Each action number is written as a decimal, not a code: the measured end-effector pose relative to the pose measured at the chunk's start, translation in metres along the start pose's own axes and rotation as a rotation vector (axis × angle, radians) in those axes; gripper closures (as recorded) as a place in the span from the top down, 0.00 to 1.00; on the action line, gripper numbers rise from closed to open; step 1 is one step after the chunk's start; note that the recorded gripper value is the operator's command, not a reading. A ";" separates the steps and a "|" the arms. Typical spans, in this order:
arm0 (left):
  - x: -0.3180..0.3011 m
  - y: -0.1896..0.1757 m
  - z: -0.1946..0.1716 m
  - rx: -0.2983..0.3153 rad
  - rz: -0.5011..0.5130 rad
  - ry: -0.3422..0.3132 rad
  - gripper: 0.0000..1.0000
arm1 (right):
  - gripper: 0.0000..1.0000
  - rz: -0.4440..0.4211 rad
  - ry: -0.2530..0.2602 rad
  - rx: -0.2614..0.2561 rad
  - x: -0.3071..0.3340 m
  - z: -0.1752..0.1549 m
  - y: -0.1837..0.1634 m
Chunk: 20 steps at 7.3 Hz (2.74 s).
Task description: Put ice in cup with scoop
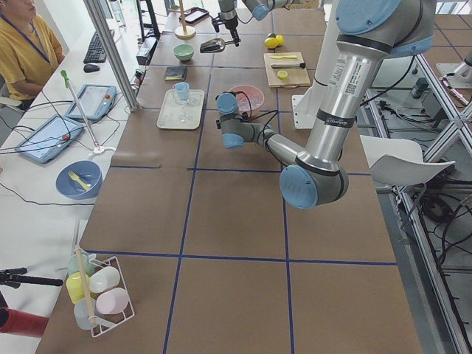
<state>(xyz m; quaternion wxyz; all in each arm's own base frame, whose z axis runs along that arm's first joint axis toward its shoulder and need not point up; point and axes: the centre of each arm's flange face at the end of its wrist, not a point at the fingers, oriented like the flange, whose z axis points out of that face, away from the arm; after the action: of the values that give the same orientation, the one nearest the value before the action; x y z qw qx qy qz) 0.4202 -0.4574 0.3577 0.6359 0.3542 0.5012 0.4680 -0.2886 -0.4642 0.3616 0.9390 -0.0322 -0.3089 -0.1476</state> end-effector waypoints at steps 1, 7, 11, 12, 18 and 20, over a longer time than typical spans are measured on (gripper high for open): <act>-0.015 0.013 -0.011 -0.039 -0.049 -0.016 1.00 | 0.00 0.060 -0.030 0.048 0.026 0.024 0.018; -0.081 0.154 -0.152 -0.131 -0.343 -0.160 1.00 | 0.00 0.271 -0.159 0.037 0.084 0.122 0.082; -0.064 0.207 -0.190 -0.148 -0.413 -0.200 1.00 | 0.00 0.226 -0.180 -0.055 0.059 0.150 0.094; -0.064 0.209 -0.189 -0.150 -0.416 -0.199 1.00 | 0.00 0.216 -0.175 -0.070 0.056 0.159 0.093; -0.066 0.212 -0.190 -0.155 -0.425 -0.203 1.00 | 1.00 0.195 -0.190 -0.069 0.045 0.156 0.090; -0.074 0.222 -0.204 -0.161 -0.465 -0.233 1.00 | 1.00 0.205 -0.220 -0.006 0.056 0.115 0.096</act>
<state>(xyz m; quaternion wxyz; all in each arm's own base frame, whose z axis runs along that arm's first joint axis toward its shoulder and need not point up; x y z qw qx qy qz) 0.1651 -0.4621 0.5341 0.8059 0.2293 0.4535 0.3038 -0.2834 -0.3695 0.4905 0.9096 -0.0822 -0.4044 -0.0472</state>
